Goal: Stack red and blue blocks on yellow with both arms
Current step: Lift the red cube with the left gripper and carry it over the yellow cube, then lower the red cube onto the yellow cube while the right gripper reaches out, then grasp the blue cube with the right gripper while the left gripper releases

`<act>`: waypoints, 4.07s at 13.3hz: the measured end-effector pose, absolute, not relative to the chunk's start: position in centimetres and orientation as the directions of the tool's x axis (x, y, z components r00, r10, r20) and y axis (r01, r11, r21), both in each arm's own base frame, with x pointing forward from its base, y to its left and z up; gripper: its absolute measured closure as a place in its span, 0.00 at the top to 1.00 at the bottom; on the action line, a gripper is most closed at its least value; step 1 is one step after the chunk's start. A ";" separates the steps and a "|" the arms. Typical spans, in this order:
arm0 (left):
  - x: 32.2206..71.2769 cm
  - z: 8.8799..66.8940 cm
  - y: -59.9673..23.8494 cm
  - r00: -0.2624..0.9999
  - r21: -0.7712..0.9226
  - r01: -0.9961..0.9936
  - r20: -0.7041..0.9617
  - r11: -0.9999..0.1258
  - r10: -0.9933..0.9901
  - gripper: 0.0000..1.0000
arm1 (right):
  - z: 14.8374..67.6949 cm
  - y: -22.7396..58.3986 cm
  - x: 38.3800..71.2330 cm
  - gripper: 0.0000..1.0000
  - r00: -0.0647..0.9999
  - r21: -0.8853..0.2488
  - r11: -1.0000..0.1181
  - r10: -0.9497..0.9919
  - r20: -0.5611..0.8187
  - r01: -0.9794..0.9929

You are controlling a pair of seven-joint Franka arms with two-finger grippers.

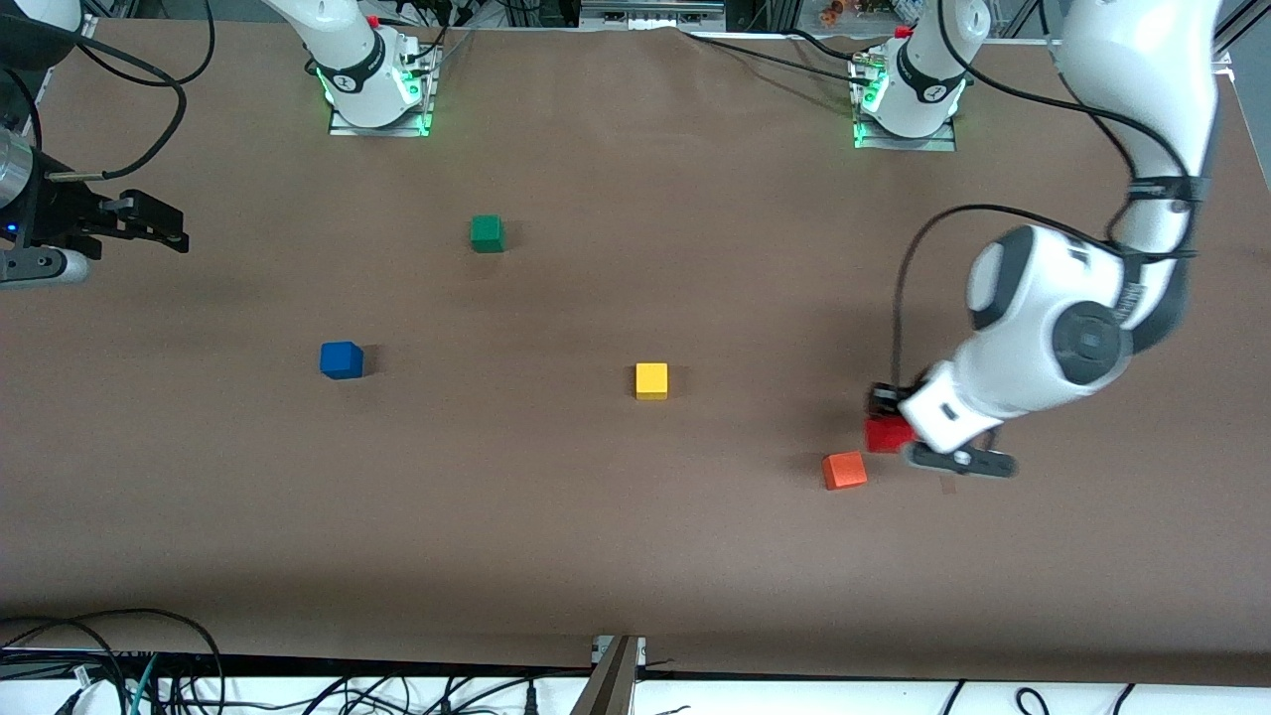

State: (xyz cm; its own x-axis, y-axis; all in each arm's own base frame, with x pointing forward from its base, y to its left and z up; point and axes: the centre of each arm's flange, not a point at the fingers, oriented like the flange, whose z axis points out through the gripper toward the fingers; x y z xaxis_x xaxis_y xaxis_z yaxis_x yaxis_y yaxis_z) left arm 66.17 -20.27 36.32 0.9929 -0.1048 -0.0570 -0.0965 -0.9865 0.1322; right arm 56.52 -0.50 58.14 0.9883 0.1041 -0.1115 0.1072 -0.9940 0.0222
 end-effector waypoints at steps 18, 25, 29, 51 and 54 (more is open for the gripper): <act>57.4 27.9 -47.3 0.978 0.023 -0.195 -0.066 -0.981 -0.196 0.56 | 58.7 -1.5 56.9 1.00 0.994 0.027 -0.996 0.087 -0.073 0.089; 56.5 27.0 -48.8 0.985 0.019 -0.162 -0.064 -0.987 -0.163 0.56 | 57.6 -1.4 57.7 1.00 0.993 0.007 -0.996 0.084 -0.082 0.085; 56.1 26.7 -49.2 0.986 0.016 -0.155 -0.067 -0.988 -0.156 0.56 | 54.7 -1.3 59.2 1.00 0.990 0.008 -0.996 0.084 -0.115 0.086; 56.1 25.6 -49.4 0.990 0.015 -0.126 -0.061 -0.992 -0.126 0.56 | 27.8 1.4 62.1 1.00 0.986 -0.066 -0.993 0.105 -0.131 0.097; 56.3 25.6 -49.3 0.991 0.014 -0.122 -0.059 -0.992 -0.122 0.62 | 24.7 2.3 60.2 1.00 0.988 -0.062 -0.992 0.115 -0.106 0.109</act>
State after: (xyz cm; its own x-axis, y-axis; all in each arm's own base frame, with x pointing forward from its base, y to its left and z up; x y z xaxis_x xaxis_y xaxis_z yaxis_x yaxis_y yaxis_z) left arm 56.28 -49.31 25.62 0.9908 -0.1221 -0.0590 -0.1215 -0.9925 0.0138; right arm 60.17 2.28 24.69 0.9878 0.1149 -0.1056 0.1087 -0.9921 -0.0625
